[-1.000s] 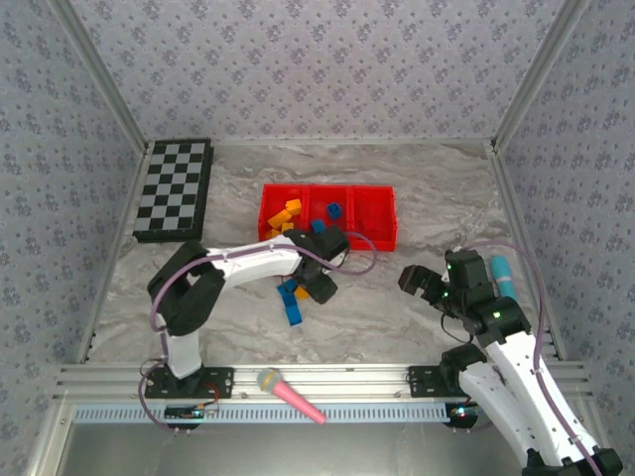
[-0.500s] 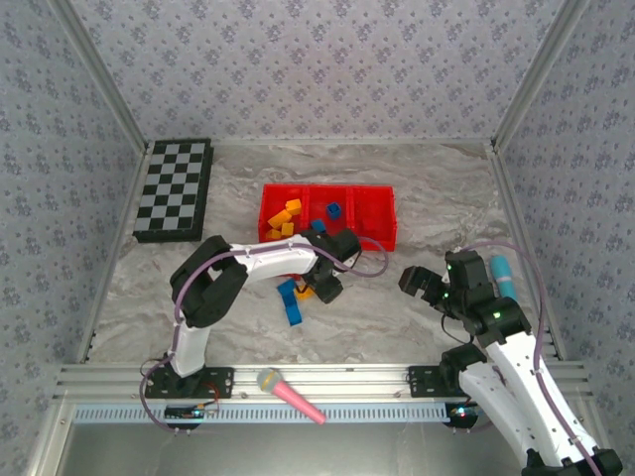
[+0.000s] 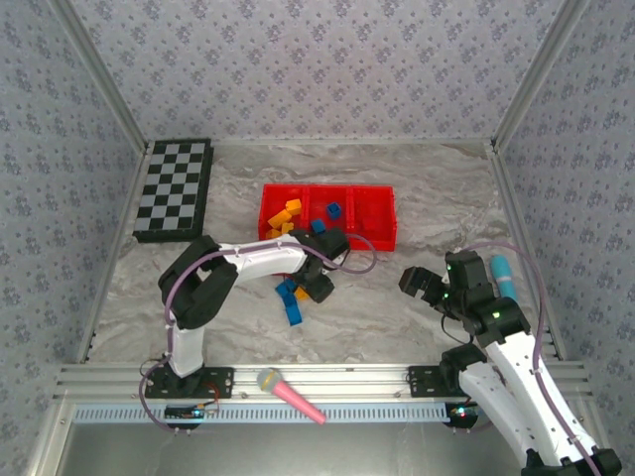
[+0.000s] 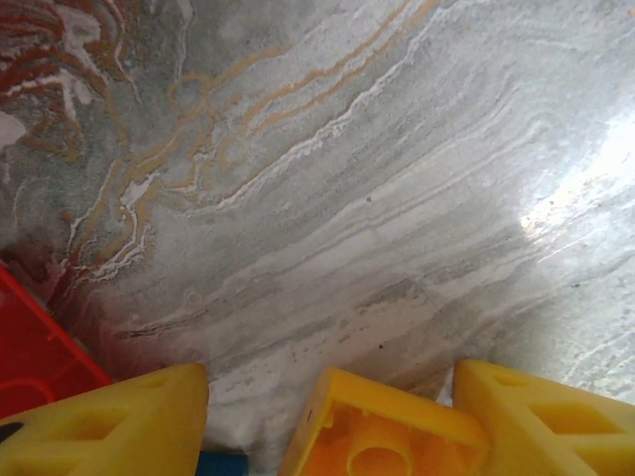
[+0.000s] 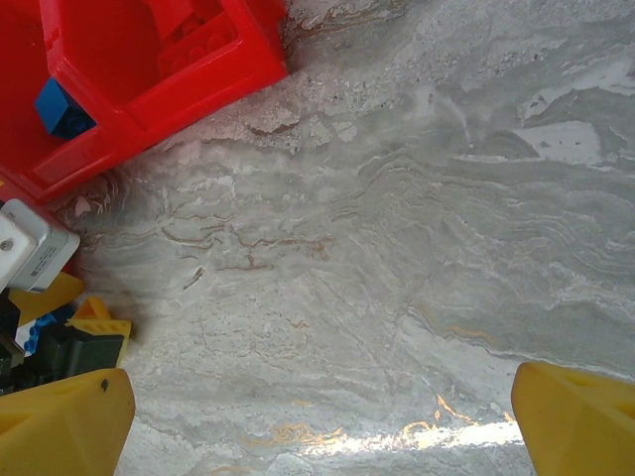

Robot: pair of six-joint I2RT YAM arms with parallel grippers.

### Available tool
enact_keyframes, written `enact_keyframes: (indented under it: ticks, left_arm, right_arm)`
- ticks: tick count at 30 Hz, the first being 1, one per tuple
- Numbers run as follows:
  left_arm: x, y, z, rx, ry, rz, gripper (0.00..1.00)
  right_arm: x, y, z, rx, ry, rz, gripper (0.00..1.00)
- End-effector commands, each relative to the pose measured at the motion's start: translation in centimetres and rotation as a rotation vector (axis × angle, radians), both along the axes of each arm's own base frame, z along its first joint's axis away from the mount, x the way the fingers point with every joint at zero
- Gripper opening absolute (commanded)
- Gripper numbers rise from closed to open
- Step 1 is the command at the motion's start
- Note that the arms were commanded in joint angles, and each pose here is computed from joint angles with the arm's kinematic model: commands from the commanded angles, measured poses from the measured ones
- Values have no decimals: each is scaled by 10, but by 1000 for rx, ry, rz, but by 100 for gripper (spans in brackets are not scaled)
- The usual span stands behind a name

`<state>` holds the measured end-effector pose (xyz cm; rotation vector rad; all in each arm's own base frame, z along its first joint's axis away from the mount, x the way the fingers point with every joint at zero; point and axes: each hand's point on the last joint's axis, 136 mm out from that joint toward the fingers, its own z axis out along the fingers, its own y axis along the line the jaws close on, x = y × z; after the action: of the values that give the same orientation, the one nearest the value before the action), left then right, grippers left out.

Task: Sort the legos into containers by color
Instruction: Pick up the lego from the center of the table.

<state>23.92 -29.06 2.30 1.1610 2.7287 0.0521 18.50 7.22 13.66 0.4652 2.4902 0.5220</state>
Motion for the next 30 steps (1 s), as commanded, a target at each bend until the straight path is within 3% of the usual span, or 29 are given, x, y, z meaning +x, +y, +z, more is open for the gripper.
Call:
enact_keyframes:
  ticks: [1, 7, 12, 19, 23, 30]
  left_arm:
    - [-10, 28, -7, 106, 36, -6, 61]
    - [-12, 28, -10, 94, 50, 8, 39]
    - [-9, 26, -7, 83, 41, 36, 31]
    - [14, 23, 32, 25, -96, 107, 19]
    - [43, 27, 68, -30, -218, 187, 14]
    - [114, 50, 115, -137, -344, 346, 14]
  right_arm:
    - [0, -2, -1, 2, -2, -14, 100]
    - [0, -3, 1, 1, -7, -17, 100]
    - [0, -3, 2, -1, -8, -18, 100]
    - [-1, -3, 2, -3, -5, -14, 100]
    - [-2, -3, 2, -2, -7, -9, 100]
    - [-1, -2, 1, 0, -13, -3, 100]
